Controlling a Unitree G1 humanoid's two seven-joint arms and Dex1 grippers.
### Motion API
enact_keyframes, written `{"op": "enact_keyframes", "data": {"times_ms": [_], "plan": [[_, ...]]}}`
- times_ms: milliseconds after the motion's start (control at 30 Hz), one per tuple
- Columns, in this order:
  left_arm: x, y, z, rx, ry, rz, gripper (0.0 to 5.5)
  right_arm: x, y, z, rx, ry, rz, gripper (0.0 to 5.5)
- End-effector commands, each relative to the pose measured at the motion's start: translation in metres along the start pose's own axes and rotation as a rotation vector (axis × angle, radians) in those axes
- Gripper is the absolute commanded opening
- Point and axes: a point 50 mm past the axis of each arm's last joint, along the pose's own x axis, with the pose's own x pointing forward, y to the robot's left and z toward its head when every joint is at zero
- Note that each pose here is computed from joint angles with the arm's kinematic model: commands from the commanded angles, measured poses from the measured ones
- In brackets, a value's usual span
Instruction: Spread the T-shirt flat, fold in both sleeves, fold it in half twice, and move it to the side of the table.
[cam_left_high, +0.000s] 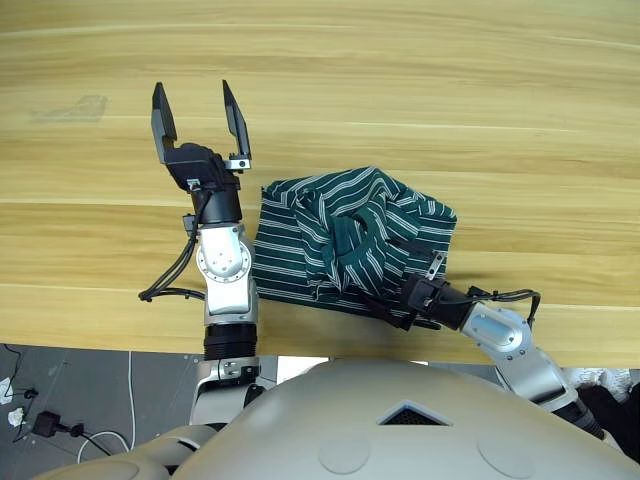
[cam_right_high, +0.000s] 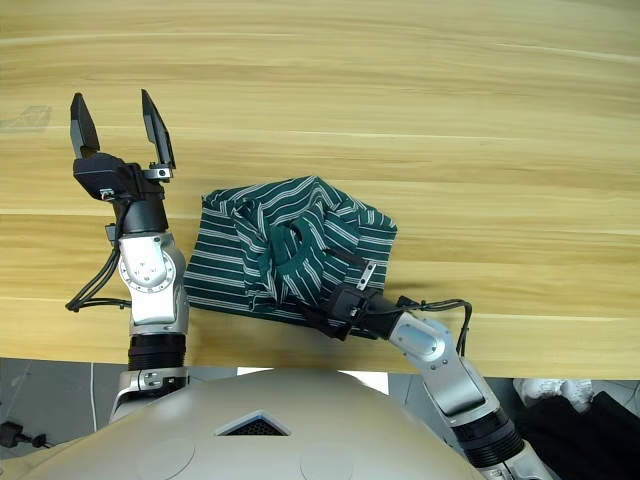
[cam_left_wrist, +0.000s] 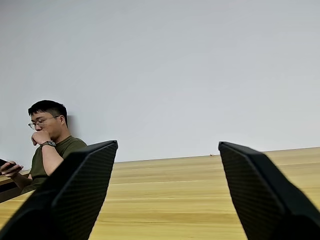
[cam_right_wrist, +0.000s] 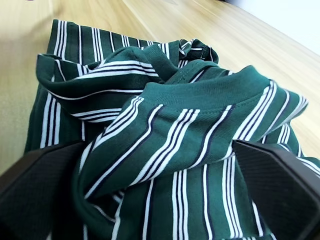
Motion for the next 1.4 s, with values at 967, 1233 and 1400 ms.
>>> {"op": "enact_keyframes", "data": {"times_ms": [967, 1233, 1400], "plan": [[0.0038, -0.0022, -0.0033, 0.007, 0.012, -0.009, 3.78, 0.0058, 0.0044, -0.0047, -0.030, 0.030, 0.026, 2.76], [0.0037, -0.0021, -0.0038, 0.009, 0.014, -0.011, 3.78, 0.0069, 0.0066, -0.0053, -0.032, 0.033, 0.056, 1.33], [0.0040, -0.0024, -0.0044, 0.009, 0.015, -0.013, 3.78, 0.0052, -0.0011, 0.0003, -0.043, 0.003, 0.082, 0.50]]}}
